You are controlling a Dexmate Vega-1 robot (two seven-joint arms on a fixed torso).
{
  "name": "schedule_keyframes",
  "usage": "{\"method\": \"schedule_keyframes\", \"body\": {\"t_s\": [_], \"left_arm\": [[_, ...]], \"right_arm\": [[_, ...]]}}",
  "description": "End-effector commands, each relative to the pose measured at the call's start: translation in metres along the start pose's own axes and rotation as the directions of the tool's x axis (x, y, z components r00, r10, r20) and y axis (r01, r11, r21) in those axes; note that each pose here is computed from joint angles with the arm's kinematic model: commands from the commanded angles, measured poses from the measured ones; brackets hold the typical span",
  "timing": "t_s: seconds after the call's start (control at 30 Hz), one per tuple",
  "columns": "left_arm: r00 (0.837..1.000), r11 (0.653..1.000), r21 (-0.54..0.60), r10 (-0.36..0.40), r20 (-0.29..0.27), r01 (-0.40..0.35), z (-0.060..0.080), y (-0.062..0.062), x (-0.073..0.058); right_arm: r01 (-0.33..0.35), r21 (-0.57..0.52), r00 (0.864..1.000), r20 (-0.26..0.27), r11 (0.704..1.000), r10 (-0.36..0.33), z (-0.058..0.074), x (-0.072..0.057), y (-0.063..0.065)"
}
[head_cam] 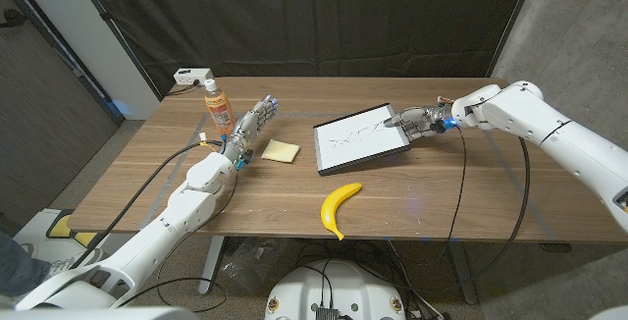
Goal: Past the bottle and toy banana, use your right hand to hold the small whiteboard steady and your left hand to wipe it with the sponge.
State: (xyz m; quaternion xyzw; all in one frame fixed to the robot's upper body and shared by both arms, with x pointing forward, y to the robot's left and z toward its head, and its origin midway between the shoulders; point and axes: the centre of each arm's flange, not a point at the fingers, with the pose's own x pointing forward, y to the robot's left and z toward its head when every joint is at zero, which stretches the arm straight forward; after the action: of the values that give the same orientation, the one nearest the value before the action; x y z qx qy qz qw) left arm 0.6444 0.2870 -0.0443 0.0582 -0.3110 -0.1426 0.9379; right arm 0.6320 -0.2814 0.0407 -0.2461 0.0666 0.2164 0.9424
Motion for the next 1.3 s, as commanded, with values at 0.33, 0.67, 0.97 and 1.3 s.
{"method": "schedule_keyframes", "body": {"t_s": [0.33, 0.67, 0.97, 1.3], "left_arm": [[1.000, 1.000, -0.010, -0.002, -0.009, 0.002, 0.000, -0.002, 0.002], [1.000, 1.000, -0.015, 0.004, -0.004, -0.004, 0.000, -0.003, 0.001], [1.000, 1.000, -0.019, 0.006, -0.006, -0.006, -0.001, -0.004, -0.001], [1.000, 1.000, 0.009, 0.006, -0.017, -0.006, 0.000, -0.004, -0.002]], "right_arm": [[0.029, -0.003, 0.998, 0.052, 1.000, -0.029, 0.012, -0.003, 0.011], [0.054, -0.049, 0.997, 0.062, 0.997, -0.050, 0.019, -0.005, 0.018], [0.068, -0.047, 0.996, 0.061, 0.997, -0.065, 0.019, -0.005, 0.019], [0.120, -0.029, 0.992, 0.049, 0.992, -0.118, 0.018, -0.009, 0.021]]}}
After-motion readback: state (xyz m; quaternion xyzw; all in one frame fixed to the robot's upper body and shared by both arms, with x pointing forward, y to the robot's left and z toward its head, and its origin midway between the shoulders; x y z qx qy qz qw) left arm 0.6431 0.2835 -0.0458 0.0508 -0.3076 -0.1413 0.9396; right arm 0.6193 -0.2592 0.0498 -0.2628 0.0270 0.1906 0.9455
